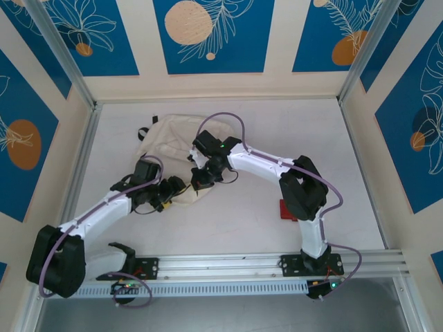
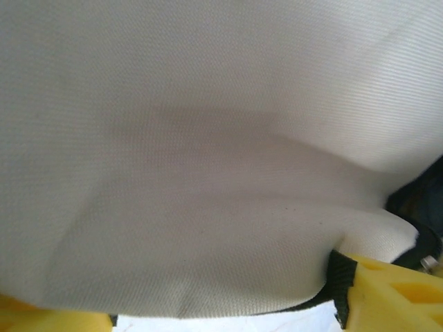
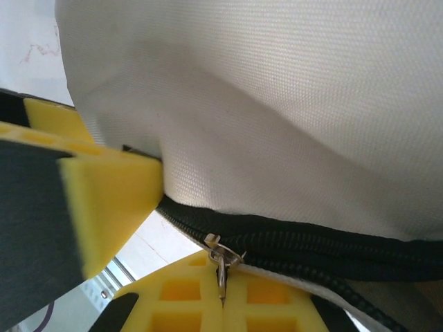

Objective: Pack books, pencil case, and school supplies into a backpack

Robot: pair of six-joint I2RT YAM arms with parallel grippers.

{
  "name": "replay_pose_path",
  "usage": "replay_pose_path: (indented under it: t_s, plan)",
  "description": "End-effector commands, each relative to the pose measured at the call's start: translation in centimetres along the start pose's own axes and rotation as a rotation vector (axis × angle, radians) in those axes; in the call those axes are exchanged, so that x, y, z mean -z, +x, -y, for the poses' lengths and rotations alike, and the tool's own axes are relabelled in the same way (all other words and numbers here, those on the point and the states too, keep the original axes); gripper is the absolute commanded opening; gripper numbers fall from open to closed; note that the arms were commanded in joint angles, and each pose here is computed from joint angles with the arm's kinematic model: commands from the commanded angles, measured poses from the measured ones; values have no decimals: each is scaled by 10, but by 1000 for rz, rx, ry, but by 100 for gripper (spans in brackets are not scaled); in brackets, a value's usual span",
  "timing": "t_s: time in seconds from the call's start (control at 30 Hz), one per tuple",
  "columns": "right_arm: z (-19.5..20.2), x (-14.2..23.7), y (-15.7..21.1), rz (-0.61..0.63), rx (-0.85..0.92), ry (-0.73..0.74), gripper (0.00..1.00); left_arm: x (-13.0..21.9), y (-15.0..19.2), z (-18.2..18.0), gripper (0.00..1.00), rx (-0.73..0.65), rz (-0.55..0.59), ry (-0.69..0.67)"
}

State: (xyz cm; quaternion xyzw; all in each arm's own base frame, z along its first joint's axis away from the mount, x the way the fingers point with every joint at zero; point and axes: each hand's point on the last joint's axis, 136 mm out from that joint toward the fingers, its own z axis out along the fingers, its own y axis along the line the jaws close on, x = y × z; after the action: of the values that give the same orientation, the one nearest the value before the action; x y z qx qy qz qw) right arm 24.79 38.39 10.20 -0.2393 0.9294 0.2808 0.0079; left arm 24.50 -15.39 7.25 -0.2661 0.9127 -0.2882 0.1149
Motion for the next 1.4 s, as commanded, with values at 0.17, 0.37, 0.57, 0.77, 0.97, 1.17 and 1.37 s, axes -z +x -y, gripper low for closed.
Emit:
replay_pose_path:
  t_s: [0.17, 0.37, 0.57, 0.77, 0.97, 1.17, 1.37]
  plan:
    - [21, 18, 13, 87, 36, 217, 32, -12, -18, 7, 57, -69, 57, -50]
    - [28, 21, 12, 169, 35, 291, 31, -6, -20, 9, 54, -116, 65, -72]
    - [23, 14, 8, 161, 38, 260, 29, -4, -21, 8, 52, -127, 69, -85]
    - [12, 24, -1, 210, -4, 189, 46, -9, -17, 5, 47, -119, 50, -83]
    - [17, 21, -7, 223, -99, 162, 48, -11, -16, 5, 46, -119, 42, -79]
    - [20, 18, -6, 197, -150, 165, 42, -12, -15, 4, 44, -118, 39, -83]
    - [14, 20, 14, 115, -132, 159, 41, -12, -15, 3, 40, -116, 39, -85]
